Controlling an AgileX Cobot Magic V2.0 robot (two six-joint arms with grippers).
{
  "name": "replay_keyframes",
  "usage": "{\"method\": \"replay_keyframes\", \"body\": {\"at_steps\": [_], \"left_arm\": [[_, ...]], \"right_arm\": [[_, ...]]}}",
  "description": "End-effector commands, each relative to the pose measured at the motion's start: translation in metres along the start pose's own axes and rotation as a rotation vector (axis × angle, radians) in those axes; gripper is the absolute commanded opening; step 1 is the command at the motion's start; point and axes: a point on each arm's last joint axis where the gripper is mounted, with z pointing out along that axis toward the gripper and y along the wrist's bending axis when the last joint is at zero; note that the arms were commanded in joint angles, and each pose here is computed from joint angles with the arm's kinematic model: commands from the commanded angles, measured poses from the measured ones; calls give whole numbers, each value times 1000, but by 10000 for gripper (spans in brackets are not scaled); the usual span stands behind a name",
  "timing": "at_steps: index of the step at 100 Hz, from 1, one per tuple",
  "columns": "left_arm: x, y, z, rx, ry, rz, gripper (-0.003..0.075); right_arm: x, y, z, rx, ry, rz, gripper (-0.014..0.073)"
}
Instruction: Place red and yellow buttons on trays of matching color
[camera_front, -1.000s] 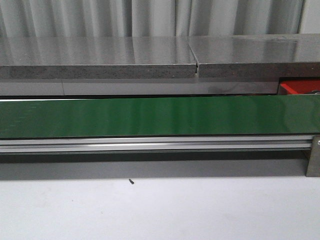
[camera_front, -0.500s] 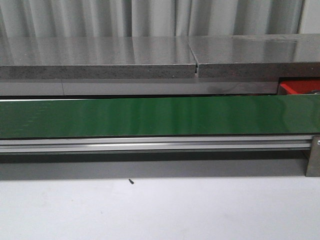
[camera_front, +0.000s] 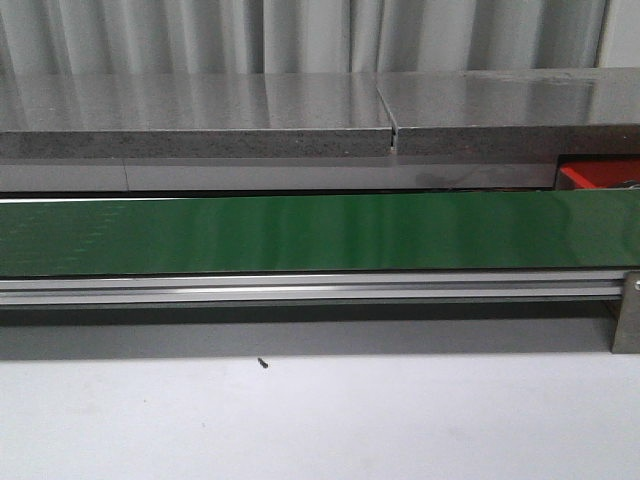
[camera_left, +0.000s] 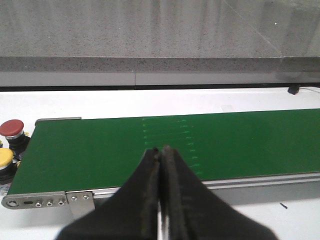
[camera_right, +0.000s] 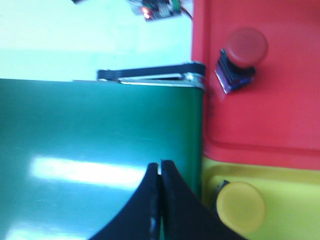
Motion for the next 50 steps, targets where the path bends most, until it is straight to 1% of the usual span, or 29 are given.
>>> {"method": "replay_keyframes", "body": {"at_steps": [1, 12, 25, 50], "left_arm": [[-14, -1, -2, 10, -89, -10, -19], [-14, -1, -2, 10, -89, -10, -19], [-14, -1, -2, 10, -89, -10, -19], [-14, -1, -2, 10, -89, -10, -19]], "right_arm": [[-12, 10, -27, 14, -118, -52, -115], [-7, 19, -42, 18, -174, -80, -115], [7, 29, -59, 27, -251, -106, -115], [33, 36, -92, 53, -345, -141, -115]]}}
